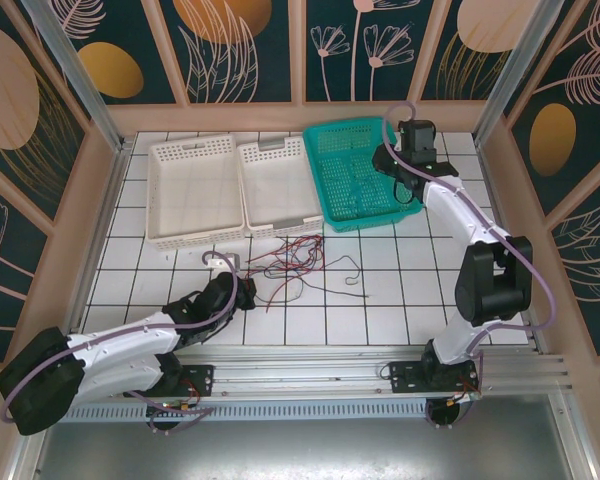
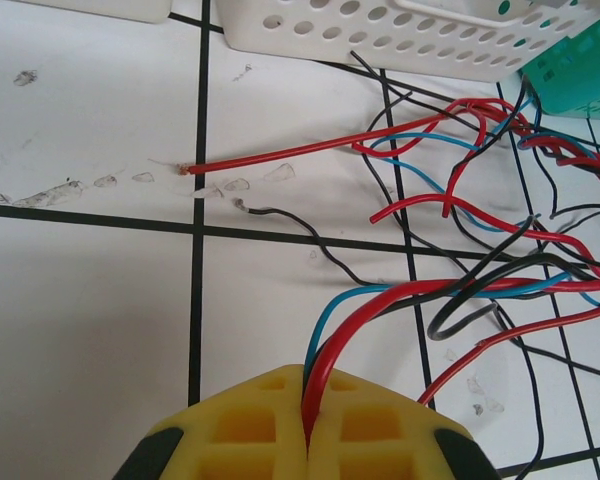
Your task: Untangle the cables
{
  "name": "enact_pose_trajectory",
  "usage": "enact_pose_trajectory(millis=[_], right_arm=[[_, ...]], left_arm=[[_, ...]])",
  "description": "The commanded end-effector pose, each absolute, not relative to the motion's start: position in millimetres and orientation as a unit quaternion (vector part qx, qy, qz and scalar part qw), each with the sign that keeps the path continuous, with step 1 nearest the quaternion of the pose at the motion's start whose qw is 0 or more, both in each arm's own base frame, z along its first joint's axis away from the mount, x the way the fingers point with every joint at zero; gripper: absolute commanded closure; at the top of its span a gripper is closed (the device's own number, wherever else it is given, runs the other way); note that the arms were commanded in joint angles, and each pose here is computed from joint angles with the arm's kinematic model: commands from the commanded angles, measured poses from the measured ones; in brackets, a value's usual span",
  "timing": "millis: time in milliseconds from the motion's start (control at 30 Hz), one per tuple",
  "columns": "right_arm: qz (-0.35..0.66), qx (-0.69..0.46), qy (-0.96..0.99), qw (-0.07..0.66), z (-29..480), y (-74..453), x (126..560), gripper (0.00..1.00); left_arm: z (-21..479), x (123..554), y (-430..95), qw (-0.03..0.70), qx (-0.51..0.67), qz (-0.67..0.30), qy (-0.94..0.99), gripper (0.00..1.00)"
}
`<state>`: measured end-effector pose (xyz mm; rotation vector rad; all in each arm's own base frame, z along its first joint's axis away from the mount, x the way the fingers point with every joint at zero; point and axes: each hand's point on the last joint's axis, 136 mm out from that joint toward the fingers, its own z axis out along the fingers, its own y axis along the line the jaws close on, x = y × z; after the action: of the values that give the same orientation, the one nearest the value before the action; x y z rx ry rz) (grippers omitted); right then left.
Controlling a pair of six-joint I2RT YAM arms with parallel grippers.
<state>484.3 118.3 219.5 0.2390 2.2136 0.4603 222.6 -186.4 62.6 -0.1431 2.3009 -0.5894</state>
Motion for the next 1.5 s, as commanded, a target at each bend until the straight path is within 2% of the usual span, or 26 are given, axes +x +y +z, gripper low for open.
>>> enact_pose_trajectory(millis=[0,67,200,367,567,867,1133,1467], right_arm=[[0.196,0.08,0.868,0.449,254,126,481,0.66],[0.199,0.074,0.866,0.453,262,129,476,0.58],[0.221,0.056,0.854,0.468,280,142,453,0.49],[0.28,-0.009,0.85,0.446,271,184,399,0.45],[0.341,-0.08,0.855,0.383,219,234,329,0.45],[0.317,-0.088,0.89,0.317,136,241,274,0.46],[0.34,-0.105,0.884,0.302,115,255,253,0.5],[0.326,-0.103,0.889,0.303,105,261,264,0.57]], left_arm=[[70,225,-195,0.383,-0.043,-0.243,0.89,1.0],[71,225,-196,0.383,-0.04,-0.243,0.89,1.0],[71,224,-199,0.384,-0.03,-0.243,0.89,1.0],[72,222,-205,0.382,-0.003,-0.239,0.893,1.0],[69,219,-212,0.379,0.031,-0.224,0.897,1.0],[66,223,-207,0.387,0.033,-0.191,0.902,1.0],[57,223,-203,0.387,0.038,-0.162,0.907,1.0],[47,221,-201,0.381,0.042,-0.148,0.912,1.0]])
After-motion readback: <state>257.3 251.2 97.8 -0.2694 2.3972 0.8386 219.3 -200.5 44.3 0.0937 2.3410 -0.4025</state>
